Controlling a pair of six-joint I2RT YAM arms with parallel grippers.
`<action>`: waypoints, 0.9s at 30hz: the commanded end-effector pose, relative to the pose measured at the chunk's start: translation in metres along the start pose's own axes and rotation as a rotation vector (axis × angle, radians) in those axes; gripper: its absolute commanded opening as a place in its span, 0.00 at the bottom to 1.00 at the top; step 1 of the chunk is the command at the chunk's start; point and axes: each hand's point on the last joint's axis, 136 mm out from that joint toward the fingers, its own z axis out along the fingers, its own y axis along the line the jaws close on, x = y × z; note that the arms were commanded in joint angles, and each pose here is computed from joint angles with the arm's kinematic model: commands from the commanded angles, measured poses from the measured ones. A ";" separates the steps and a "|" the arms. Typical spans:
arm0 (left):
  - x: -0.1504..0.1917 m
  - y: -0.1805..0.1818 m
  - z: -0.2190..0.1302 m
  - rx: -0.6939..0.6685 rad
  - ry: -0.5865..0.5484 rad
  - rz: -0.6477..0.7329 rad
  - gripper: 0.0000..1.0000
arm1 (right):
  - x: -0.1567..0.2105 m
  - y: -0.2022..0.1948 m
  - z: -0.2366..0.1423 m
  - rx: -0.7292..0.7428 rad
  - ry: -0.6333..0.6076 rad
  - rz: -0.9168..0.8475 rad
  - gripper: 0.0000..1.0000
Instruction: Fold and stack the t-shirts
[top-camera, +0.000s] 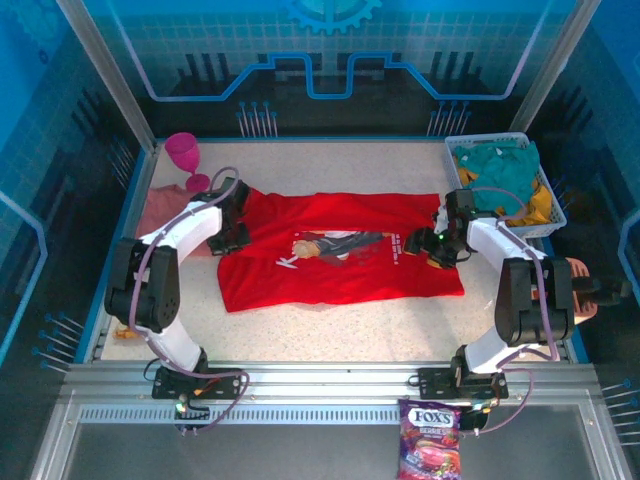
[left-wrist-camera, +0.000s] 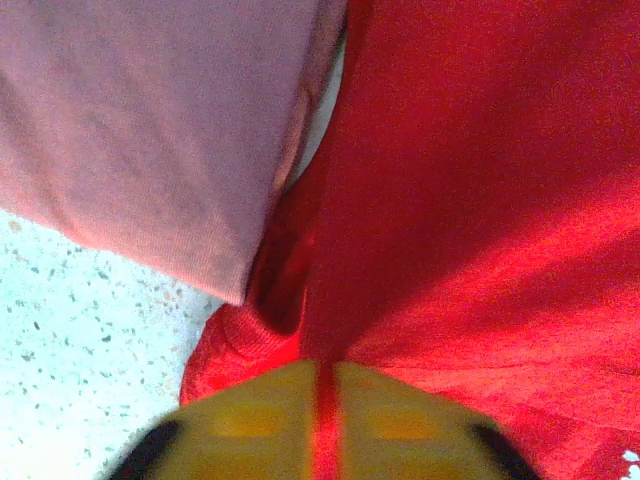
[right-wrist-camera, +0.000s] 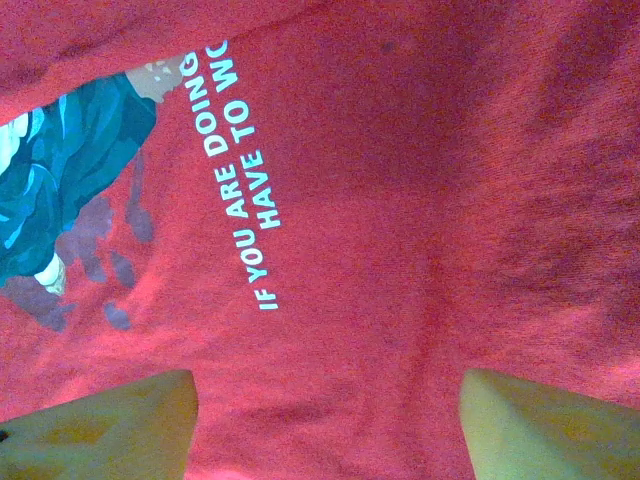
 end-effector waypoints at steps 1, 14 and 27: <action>0.011 0.007 -0.002 -0.022 0.050 -0.015 0.41 | -0.007 0.004 -0.006 0.018 -0.014 -0.009 0.71; -0.152 -0.063 -0.051 0.255 -0.255 0.007 0.58 | -0.097 0.059 -0.018 -0.005 -0.182 -0.071 0.82; -0.209 -0.075 0.022 0.312 -0.281 0.003 0.51 | -0.144 0.066 0.029 -0.001 -0.132 -0.062 0.85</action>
